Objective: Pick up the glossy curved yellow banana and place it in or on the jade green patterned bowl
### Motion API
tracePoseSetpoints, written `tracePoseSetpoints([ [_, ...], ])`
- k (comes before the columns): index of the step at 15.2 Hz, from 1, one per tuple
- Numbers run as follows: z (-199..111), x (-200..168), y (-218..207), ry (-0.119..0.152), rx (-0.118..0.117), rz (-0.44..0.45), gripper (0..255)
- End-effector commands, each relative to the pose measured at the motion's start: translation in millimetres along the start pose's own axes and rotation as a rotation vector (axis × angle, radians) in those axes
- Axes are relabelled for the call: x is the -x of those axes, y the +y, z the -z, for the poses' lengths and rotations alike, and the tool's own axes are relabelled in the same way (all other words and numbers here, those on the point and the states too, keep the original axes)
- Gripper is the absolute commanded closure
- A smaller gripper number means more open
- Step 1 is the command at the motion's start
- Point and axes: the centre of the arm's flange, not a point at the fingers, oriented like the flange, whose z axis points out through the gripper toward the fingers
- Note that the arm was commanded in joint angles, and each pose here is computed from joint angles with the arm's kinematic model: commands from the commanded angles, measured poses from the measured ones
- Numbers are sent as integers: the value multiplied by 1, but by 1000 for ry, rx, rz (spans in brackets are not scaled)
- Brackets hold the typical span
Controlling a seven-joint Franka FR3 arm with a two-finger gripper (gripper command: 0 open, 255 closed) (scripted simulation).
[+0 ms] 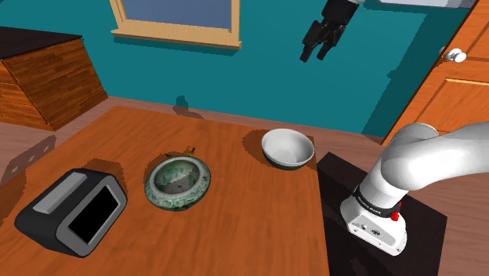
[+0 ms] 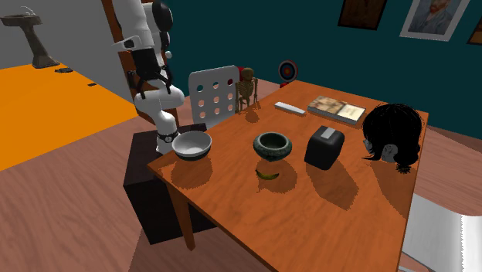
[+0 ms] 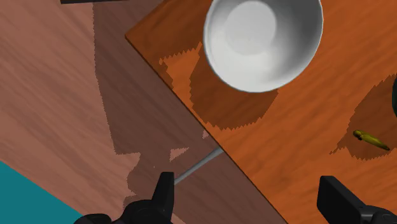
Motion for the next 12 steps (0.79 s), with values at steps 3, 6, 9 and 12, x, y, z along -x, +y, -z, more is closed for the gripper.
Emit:
tracePoseSetpoints([
  [3, -21, -15, -6, -7, -19, 54, 0],
  [6, -51, -36, -18, -17, -47, 134, 0],
  [9, -82, -56, -32, -27, -75, 215, 0],
  [12, -113, -75, -48, -37, -103, 295, 0],
])
